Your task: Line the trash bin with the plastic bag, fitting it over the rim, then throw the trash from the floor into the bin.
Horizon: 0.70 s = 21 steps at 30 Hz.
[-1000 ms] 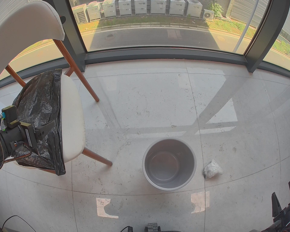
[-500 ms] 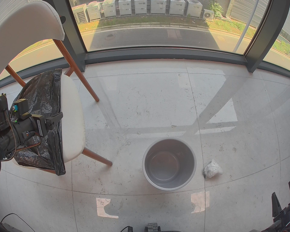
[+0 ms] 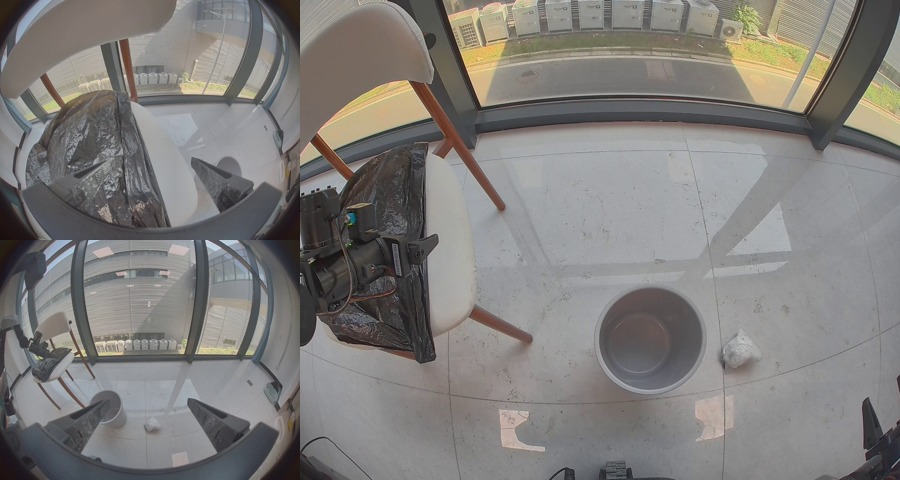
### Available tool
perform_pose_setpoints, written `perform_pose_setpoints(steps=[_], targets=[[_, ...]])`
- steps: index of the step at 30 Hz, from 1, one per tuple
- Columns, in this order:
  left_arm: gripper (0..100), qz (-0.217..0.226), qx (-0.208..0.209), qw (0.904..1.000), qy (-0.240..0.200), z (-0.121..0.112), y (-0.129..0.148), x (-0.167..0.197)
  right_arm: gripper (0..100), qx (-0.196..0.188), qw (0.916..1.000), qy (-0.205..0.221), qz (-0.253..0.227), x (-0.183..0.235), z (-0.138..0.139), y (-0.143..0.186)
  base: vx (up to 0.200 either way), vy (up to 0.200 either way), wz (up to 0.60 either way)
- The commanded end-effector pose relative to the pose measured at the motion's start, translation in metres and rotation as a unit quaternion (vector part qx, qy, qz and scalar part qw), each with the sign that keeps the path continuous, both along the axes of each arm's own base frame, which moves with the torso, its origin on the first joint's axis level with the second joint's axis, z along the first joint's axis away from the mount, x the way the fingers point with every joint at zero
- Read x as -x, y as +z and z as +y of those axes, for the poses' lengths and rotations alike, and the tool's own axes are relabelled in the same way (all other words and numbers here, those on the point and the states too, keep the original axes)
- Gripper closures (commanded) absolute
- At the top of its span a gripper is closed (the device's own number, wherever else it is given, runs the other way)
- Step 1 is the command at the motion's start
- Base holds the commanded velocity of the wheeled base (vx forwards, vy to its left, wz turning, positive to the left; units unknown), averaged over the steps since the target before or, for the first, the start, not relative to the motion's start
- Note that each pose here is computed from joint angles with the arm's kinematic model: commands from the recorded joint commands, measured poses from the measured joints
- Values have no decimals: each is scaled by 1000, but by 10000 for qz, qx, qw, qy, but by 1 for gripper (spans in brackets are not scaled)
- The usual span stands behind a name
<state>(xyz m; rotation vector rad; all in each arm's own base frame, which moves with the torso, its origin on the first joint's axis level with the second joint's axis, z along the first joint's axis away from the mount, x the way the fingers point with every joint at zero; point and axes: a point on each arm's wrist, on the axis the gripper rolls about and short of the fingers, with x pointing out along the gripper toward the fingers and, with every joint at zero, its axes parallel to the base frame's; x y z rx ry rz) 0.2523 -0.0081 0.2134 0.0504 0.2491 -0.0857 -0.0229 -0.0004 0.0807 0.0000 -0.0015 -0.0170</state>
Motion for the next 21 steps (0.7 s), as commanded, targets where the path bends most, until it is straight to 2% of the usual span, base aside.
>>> perform_pose_setpoints(steps=[1, 21], targets=[[0, 147, -3, 9999, -2, 0, -9, -11, 0, 0, 10000, 1, 15, 0, 0, -5, 0, 0, 0], [0, 234, 28, 9994, 272, 8, -16, -59, 0, 0, 10000, 1, 15, 0, 0, -5, 0, 0, 0]])
